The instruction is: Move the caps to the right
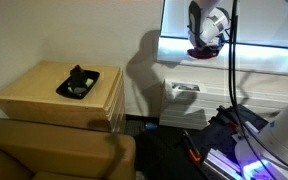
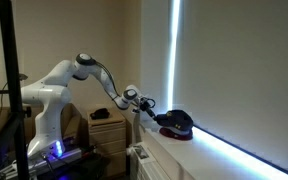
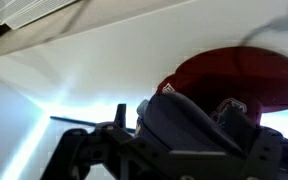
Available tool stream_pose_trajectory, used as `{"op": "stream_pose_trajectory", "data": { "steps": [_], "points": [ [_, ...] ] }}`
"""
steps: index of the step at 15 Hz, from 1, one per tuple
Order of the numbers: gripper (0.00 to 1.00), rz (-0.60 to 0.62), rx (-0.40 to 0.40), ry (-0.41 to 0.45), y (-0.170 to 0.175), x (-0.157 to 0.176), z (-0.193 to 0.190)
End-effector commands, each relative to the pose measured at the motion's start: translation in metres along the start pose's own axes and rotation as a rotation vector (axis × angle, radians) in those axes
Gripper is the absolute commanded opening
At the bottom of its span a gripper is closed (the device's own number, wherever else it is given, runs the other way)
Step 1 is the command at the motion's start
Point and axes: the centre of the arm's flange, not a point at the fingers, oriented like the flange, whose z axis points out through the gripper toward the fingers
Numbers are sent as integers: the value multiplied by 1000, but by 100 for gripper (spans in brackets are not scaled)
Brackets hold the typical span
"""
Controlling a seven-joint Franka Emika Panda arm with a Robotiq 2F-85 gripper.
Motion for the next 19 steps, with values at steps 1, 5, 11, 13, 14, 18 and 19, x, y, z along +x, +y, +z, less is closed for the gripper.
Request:
{"op": "stream_pose_trajectory", "data": {
  "steps": [1, 5, 11, 13, 14, 18, 19],
  "points": [
    [100, -15, -12, -6, 4, 2, 2],
    [100, -32, 59, -96, -2, -1, -3],
    [100, 29, 279, -236, -64, -13, -54],
    [100, 30, 354, -288, -69, -13, -70],
    [100, 23, 390, -313, -69, -14, -78],
    [100, 18, 423, -273, -78, -14, -94],
    [100, 22, 422, -270, -77, -11, -94]
  ]
}}
